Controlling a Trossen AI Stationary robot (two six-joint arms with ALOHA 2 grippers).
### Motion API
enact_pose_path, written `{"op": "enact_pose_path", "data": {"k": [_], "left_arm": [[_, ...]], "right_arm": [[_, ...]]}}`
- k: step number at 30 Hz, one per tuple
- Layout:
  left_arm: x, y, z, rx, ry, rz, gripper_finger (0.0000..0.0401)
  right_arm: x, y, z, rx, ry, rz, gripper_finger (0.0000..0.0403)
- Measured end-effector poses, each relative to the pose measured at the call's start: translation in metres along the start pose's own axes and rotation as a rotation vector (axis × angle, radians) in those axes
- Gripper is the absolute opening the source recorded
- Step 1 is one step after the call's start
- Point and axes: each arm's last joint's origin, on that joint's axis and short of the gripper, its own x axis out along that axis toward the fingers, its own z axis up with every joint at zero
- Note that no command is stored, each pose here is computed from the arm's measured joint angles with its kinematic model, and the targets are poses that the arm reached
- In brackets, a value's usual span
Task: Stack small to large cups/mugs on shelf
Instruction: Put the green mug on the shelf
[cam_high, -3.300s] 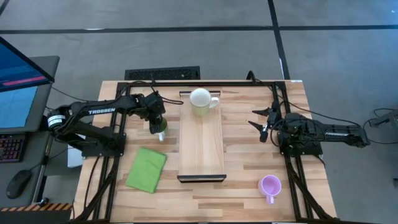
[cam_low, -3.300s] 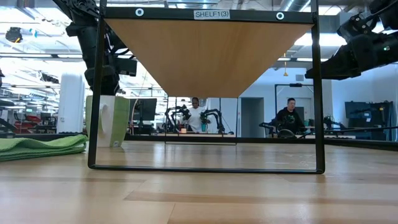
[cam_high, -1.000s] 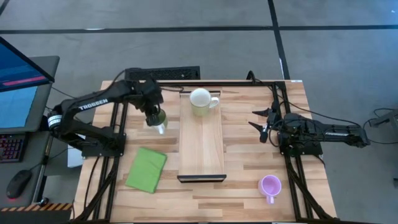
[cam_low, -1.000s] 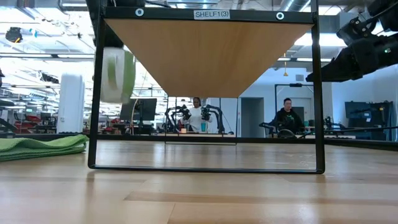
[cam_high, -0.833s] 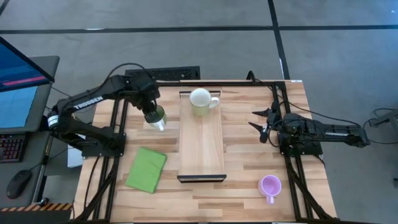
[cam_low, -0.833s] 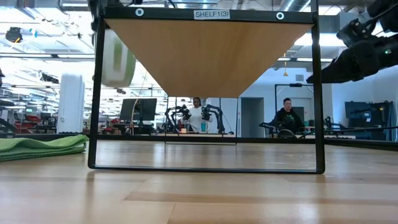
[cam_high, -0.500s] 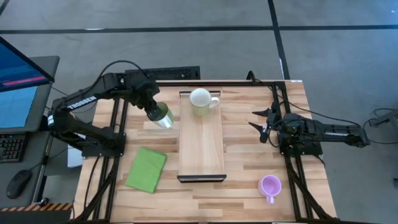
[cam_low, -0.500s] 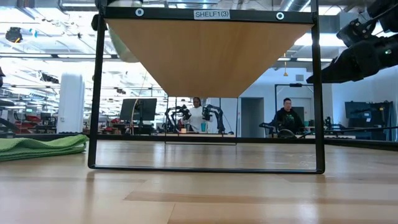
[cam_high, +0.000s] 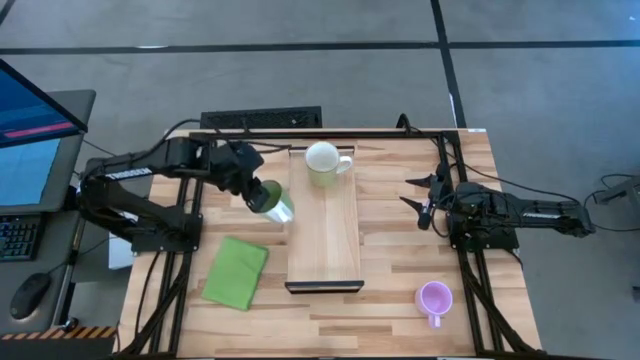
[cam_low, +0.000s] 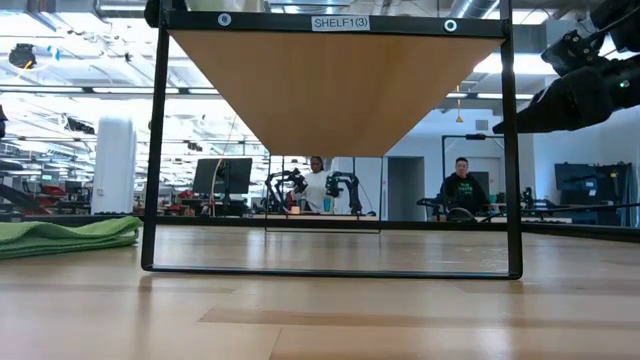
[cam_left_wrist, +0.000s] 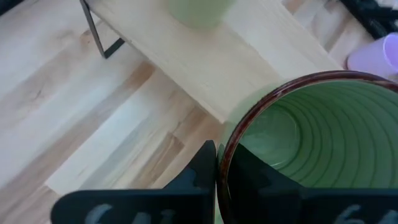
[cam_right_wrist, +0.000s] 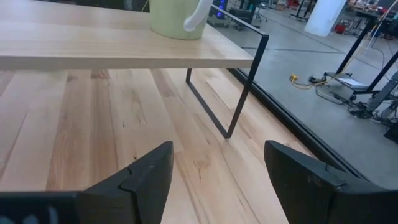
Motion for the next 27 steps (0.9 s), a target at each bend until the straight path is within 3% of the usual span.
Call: {"op": "enact_pose_path", "data": {"k": [6, 15, 27], "left_arm": [[0.003, -0.020, -0.001, -0.009, -0.012, 0.017, 0.0006], [0.007, -0.066, 0.029, 0.050, 0.043, 0.125, 0.0005], [0.032, -0.101, 0.058, -0.025, 0.064, 0.209, 0.0005]], "right_arm": [[0.000, 0.001, -0.004, -0.013, 0.035, 0.005, 0.0276], [0.000, 0.001, -0.008, -0.001, 0.078, 0.011, 0.0276], [0.000, 0.001, -0.008, 0.062, 0.078, 0.009, 0.0276]]}}
